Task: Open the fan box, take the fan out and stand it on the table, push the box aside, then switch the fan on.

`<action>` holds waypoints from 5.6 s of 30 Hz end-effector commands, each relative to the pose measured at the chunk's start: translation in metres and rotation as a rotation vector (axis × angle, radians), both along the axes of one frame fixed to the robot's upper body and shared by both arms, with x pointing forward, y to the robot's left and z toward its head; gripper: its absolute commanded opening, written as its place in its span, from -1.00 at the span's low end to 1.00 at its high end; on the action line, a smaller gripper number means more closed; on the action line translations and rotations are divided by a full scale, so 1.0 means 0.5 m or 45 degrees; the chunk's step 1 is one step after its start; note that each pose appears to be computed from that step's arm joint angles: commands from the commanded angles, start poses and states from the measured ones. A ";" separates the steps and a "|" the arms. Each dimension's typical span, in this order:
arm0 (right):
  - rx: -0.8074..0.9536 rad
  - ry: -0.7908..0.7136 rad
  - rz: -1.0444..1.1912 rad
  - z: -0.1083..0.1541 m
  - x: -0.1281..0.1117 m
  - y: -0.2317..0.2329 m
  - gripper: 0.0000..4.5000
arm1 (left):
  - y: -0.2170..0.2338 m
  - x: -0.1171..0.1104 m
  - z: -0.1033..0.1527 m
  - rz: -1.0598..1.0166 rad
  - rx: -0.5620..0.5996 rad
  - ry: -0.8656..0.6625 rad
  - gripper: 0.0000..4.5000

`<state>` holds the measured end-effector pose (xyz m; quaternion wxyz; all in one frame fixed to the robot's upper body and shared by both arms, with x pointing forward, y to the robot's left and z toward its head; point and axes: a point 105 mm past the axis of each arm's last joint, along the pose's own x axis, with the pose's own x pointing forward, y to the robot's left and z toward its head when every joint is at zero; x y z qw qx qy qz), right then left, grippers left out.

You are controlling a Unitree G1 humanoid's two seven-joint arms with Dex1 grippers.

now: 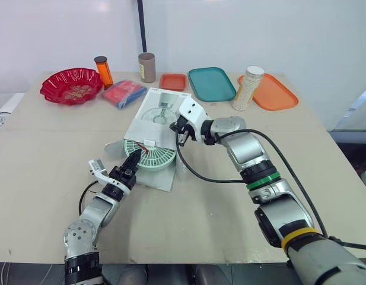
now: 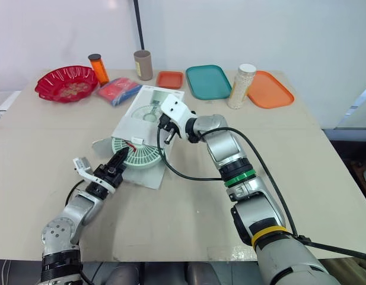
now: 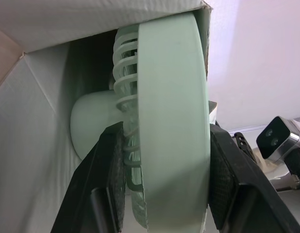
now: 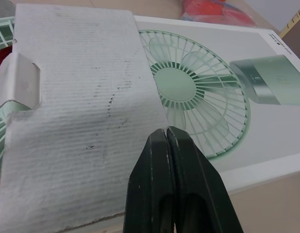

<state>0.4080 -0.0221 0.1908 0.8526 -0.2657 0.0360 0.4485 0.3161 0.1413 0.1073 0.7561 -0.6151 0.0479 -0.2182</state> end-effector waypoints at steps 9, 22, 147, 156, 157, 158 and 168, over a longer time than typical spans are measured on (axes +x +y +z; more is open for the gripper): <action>0.008 -0.008 0.009 0.003 -0.004 0.008 -1.00 | 0.042 -0.116 -0.037 -0.015 0.046 0.188 -0.28; 0.003 -0.006 0.017 -0.003 -0.008 0.008 -1.00 | 0.057 -0.184 -0.010 0.008 0.110 0.130 0.72; 0.094 -0.016 0.669 0.003 -0.216 -0.106 -1.00 | 0.135 -0.144 0.049 0.247 2.629 -2.638 -0.14; 0.103 -0.004 0.727 -0.001 -0.209 -0.088 -1.00 | 0.121 -0.231 0.076 0.151 2.632 -2.481 -0.14; 0.103 -0.003 0.735 -0.003 -0.208 -0.085 -1.00 | 0.118 -0.234 0.078 0.150 2.642 -2.464 -0.14; 0.104 0.000 0.743 -0.004 -0.208 -0.082 -1.00 | 0.114 -0.237 0.083 0.167 2.643 -2.461 -0.14; 0.110 0.008 0.770 -0.003 -0.198 -0.076 -1.00 | 0.096 -0.284 0.155 0.228 2.684 -2.183 -0.14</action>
